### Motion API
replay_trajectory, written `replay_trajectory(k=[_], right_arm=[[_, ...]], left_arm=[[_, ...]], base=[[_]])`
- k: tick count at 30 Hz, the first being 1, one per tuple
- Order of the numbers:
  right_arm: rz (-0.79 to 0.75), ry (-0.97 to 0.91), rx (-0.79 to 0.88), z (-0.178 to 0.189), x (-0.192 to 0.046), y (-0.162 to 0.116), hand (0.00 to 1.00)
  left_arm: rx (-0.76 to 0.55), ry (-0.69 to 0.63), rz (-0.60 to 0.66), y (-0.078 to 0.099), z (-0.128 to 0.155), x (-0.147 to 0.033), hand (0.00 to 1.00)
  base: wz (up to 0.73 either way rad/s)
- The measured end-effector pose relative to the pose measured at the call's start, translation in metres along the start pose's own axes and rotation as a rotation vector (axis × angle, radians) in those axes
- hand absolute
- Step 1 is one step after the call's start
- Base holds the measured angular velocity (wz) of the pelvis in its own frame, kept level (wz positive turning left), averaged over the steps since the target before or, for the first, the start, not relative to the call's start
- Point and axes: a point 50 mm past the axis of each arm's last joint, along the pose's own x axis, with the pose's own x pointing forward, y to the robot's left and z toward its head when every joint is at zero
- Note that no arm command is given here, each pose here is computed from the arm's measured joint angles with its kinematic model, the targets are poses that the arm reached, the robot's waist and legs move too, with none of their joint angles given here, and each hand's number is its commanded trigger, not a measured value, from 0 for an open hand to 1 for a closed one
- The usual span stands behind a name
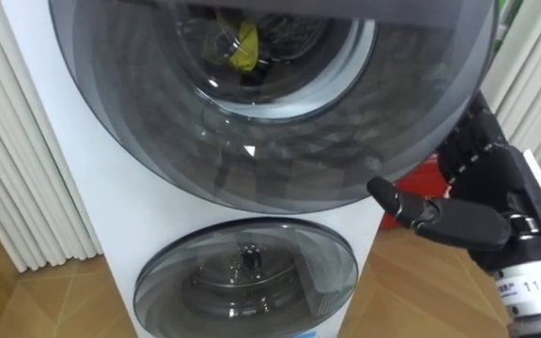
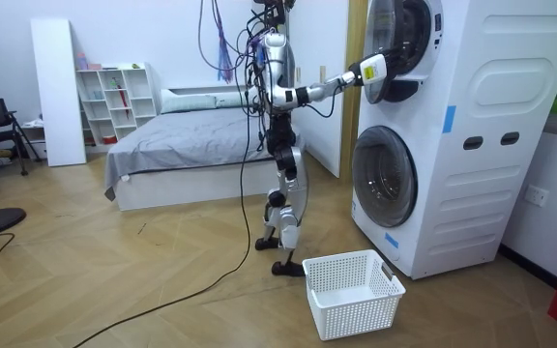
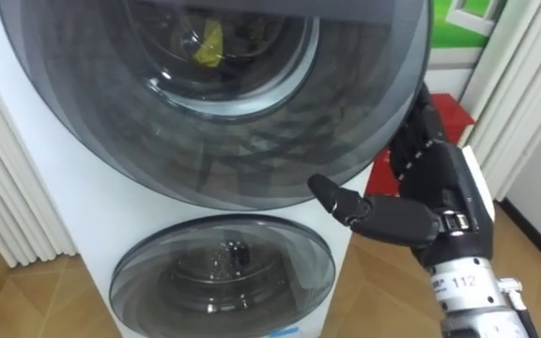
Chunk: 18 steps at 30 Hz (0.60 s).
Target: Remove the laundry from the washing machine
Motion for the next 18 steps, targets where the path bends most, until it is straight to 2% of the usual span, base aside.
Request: replay_trajectory(k=[18], right_arm=[[0.134, 0.010, 0.065, -0.0005, -0.0019, 0.0084, 0.00]], left_arm=[[0.057, -0.027, -0.056, -0.0005, 0.0082, 0.0018, 0.00]], base=[[-0.05]])
